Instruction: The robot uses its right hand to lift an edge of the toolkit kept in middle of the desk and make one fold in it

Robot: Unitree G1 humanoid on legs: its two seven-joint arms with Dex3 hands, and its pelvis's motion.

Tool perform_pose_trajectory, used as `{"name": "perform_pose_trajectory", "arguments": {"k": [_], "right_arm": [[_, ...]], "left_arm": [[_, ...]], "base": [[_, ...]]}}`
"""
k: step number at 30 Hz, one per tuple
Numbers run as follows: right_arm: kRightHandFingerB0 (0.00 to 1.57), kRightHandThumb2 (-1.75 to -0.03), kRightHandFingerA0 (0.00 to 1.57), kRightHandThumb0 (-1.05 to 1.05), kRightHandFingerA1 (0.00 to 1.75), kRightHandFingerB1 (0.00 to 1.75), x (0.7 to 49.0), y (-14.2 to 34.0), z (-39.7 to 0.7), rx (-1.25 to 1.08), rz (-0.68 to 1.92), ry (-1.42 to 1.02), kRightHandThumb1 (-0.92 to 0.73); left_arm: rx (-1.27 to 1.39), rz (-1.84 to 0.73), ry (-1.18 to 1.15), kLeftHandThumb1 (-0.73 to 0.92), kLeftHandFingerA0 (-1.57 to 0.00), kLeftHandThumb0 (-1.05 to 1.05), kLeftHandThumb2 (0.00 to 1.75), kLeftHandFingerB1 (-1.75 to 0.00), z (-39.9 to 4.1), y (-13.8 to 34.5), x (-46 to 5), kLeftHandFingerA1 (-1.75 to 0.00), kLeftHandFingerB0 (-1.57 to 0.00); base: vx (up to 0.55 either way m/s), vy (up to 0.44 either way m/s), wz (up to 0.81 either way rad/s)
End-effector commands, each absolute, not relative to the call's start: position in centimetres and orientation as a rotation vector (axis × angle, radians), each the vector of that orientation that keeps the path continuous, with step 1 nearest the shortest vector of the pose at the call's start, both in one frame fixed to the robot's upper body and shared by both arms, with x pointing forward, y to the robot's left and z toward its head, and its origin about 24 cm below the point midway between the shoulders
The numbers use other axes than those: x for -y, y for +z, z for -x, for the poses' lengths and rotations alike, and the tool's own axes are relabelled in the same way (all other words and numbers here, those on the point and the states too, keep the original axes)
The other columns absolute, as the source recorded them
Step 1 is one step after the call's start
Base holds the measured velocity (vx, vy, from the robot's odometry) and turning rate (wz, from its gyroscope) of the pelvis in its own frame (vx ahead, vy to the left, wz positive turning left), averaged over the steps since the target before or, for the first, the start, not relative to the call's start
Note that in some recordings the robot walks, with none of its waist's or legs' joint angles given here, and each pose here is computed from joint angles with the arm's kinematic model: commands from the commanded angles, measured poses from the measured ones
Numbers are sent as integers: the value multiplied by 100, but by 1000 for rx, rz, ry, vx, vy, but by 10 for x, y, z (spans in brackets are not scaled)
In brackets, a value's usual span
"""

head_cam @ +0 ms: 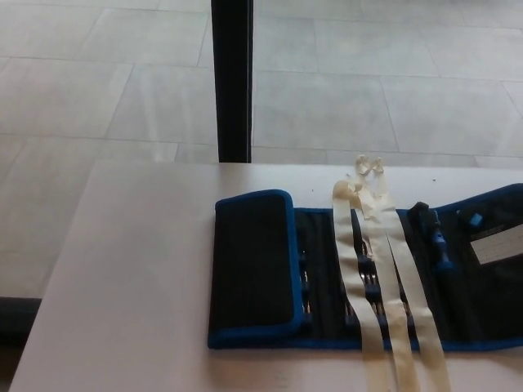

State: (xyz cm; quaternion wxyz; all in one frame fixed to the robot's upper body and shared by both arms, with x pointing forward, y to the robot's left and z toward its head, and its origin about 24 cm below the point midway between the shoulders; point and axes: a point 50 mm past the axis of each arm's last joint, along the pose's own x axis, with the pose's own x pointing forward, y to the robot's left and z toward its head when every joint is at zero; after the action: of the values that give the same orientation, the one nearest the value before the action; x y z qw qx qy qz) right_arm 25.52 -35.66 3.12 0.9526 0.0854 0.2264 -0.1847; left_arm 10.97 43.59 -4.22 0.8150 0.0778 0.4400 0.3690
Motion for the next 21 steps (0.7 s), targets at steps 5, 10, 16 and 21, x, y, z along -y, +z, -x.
{"name": "perform_pose_trajectory", "arguments": {"k": [5,10,16,21], "right_arm": [[33,-64,43,-60,45,37,335,42,-273,-501,-150,-242,-80],[35,-63,45,-60,46,39,318,49,-284,-488,-145,-163,-78],[31,-63,40,-61,47,38,312,45,-284,-516,-161,-172,-77],[30,-64,40,-61,46,39,314,44,-279,-510,-150,-193,-79]], "left_arm": [[-961,-184,807,69,-57,-60,61,-56,-106,-39,-441,-72,-51],[-965,-193,798,69,-55,-60,61,-54,-105,-39,-441,-73,-44],[-968,-189,790,70,-55,-58,61,-59,-102,-39,-441,-71,-51],[-972,-186,787,70,-55,-60,61,-52,-101,-40,-441,-70,-45]], "base": [[0,0,0],[0,0,0],[0,0,0],[0,0,0]]}}
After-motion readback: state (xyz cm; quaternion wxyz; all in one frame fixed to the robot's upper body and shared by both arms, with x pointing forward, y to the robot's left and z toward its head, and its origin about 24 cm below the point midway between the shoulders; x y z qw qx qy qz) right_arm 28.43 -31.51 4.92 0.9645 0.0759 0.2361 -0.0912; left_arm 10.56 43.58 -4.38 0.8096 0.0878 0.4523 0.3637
